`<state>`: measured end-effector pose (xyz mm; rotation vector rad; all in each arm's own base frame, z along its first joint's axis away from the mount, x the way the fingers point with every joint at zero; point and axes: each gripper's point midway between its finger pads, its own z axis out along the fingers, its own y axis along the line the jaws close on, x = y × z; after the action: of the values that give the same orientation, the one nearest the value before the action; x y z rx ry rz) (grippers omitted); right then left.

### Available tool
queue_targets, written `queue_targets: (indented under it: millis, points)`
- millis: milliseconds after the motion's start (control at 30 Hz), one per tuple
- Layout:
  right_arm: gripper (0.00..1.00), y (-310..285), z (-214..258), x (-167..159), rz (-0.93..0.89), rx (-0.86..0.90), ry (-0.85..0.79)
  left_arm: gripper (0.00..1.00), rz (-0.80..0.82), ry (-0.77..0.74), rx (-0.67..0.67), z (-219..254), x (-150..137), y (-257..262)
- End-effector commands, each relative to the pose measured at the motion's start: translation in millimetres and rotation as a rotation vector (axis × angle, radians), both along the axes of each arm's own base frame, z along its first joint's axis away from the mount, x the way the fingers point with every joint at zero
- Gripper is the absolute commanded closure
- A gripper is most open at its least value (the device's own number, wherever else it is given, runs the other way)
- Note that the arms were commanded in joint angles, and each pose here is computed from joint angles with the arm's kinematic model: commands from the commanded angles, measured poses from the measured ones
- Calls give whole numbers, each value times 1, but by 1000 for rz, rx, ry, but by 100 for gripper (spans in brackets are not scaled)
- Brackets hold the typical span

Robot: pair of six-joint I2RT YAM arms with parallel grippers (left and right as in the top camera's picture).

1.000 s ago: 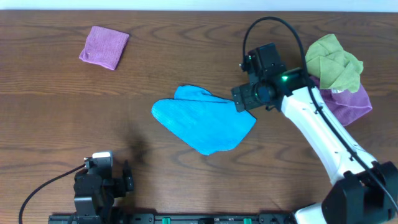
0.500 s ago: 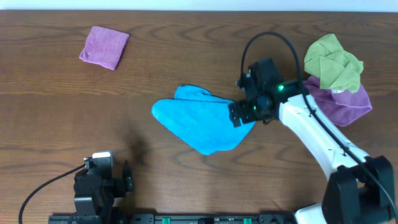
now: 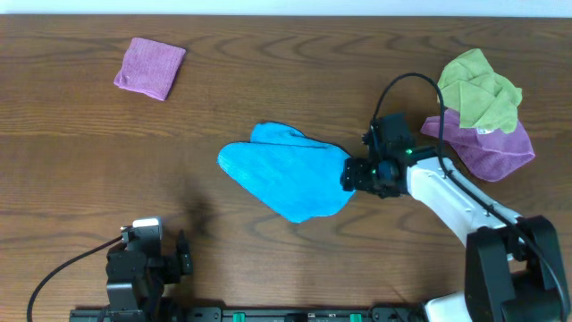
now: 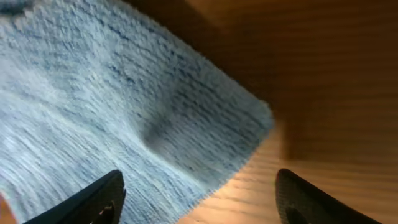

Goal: Fold the cloth
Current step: 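Regrasp the blue cloth's right edge with the right gripper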

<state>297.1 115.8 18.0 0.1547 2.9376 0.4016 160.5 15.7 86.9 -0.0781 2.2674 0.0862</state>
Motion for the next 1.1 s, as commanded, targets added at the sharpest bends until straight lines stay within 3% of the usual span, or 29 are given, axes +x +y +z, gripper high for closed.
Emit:
queue_targets:
  millis: [0, 233, 333, 467, 600, 767, 1000, 1067]
  points:
    - [25, 8, -3, -4, -104, 89, 28, 5, -10, 64, 20, -14, -10, 1]
    - [38, 13, -3, 9, -126, 128, -39, 5, -10, 64, 20, -14, -10, 1]
    - [54, 11, 1, 21, -132, 121, -92, 5, -10, 64, 20, -14, -10, 1]
    - [63, 10, 2, 27, -135, 115, -119, 5, -10, 64, 20, -14, -10, 1]
    - [82, 4, 2, 31, -144, 80, -139, 5, -10, 64, 20, -14, -10, 1]
    - [97, -3, 15, 62, -79, 11, -313, 5, -10, 64, 20, -14, -10, 1]
    - [98, -12, 66, 127, -144, -19, -658, 5, -10, 64, 20, -14, -10, 1]
    - [84, -12, 73, 135, -155, -6, -704, 5, -10, 64, 20, -14, -10, 1]
